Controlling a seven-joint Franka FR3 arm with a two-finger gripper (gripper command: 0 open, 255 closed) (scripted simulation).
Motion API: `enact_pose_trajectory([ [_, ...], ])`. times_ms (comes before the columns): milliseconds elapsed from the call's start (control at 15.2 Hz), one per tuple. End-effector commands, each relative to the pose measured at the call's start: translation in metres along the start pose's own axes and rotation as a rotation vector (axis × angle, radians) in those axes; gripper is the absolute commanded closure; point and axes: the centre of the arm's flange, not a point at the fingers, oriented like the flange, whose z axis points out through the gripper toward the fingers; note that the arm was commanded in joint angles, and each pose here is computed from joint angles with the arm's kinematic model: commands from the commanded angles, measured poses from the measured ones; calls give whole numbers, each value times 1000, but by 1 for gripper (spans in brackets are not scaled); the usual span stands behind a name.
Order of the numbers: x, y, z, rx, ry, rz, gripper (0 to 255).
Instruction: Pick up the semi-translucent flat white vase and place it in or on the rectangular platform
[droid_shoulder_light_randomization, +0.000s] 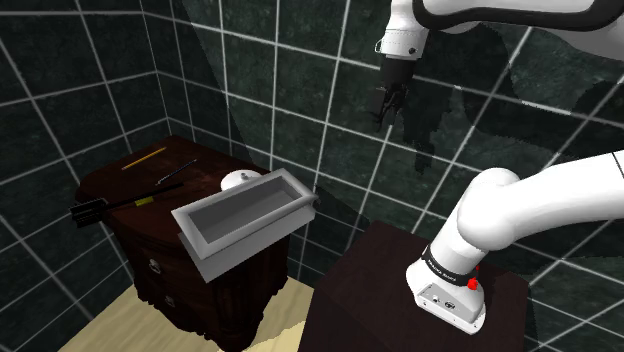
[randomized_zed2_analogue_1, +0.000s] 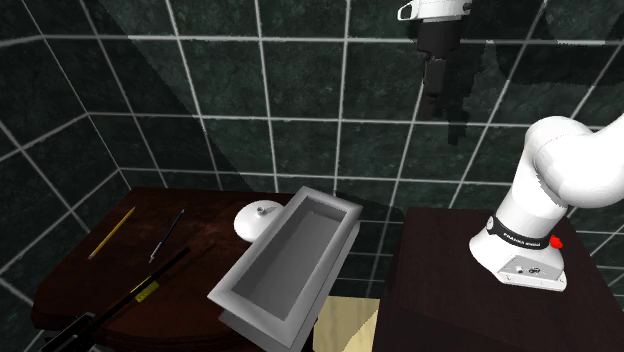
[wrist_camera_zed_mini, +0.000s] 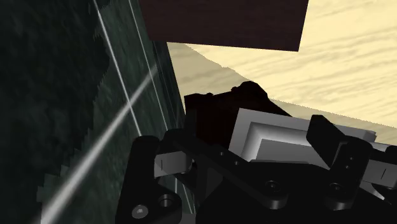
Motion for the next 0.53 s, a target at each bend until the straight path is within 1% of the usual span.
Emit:
enact_pose_trajectory([
  [0, 0, 0, 0, 0, 0, 0, 0],
  [462, 71, -35, 44, -22, 27, 6, 0],
])
